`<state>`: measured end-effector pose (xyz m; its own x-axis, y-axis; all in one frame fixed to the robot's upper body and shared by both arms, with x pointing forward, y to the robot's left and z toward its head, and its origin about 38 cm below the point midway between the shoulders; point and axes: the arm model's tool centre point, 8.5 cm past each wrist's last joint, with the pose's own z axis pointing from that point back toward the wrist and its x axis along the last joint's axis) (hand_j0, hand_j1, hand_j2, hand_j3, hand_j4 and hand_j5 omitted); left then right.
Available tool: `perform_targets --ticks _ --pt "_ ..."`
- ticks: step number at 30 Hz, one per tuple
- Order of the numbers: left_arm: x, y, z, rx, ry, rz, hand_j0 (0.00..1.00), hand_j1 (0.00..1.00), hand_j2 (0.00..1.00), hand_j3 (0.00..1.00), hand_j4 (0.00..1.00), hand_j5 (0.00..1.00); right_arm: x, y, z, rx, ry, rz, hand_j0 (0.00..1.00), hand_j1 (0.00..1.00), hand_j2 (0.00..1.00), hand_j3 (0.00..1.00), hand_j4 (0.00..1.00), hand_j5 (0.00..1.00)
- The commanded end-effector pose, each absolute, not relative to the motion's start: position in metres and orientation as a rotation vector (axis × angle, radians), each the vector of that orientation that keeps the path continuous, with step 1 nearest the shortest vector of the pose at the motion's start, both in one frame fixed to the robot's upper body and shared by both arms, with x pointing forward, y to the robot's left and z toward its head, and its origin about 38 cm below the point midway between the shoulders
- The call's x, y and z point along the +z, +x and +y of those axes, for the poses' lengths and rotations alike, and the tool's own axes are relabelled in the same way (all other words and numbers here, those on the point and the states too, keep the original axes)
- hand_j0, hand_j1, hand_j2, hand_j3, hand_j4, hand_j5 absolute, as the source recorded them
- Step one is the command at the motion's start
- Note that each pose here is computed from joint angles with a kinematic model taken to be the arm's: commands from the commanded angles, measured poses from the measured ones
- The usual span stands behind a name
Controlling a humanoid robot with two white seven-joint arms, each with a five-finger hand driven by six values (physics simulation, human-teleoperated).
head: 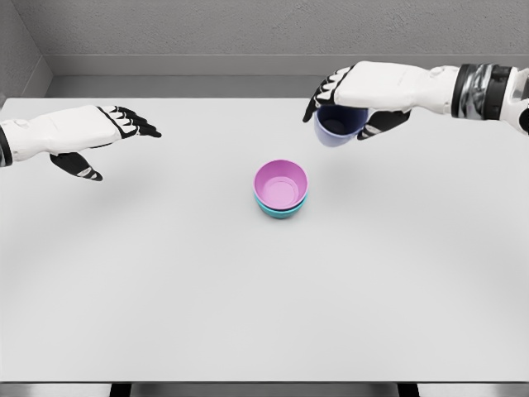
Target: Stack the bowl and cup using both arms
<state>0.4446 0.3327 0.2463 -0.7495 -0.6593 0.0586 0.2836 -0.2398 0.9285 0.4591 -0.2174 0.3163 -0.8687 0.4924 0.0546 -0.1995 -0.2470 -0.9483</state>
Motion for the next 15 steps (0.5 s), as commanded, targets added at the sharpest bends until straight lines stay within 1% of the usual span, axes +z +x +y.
perform_targets --ticks 1,7,8,11,15 --pt "0.247 0.445 0.333 -2.023 0.464 -1.416 1.0 1.0 1.0 1.0 1.0 1.0 0.319 0.454 -0.206 2.169 -0.335 -1.614 0.73 0.73 0.73 0.73 0.73 0.73" --pt "0.247 0.445 0.333 -2.023 0.463 -1.418 1.0 1.0 1.0 1.0 1.0 1.0 0.322 0.441 -0.191 2.211 -0.309 -1.655 0.74 0.74 0.74 0.74 0.74 0.74" --pt "0.247 0.445 0.333 -2.023 0.463 -1.418 1.0 1.0 1.0 1.0 1.0 1.0 0.321 0.438 -0.189 2.221 -0.302 -1.659 0.76 0.76 0.76 0.76 0.76 0.76" --pt "0.247 0.445 0.333 -2.023 0.463 -1.418 1.0 1.0 1.0 1.0 1.0 1.0 0.317 0.436 -0.187 2.225 -0.287 -1.657 0.75 0.75 0.75 0.75 0.75 0.75" --pt "0.247 0.445 0.333 -2.023 0.463 -1.418 1.0 1.0 1.0 1.0 1.0 1.0 0.313 0.434 -0.186 2.236 -0.269 -1.66 0.7 0.7 0.7 0.7 0.7 0.7"
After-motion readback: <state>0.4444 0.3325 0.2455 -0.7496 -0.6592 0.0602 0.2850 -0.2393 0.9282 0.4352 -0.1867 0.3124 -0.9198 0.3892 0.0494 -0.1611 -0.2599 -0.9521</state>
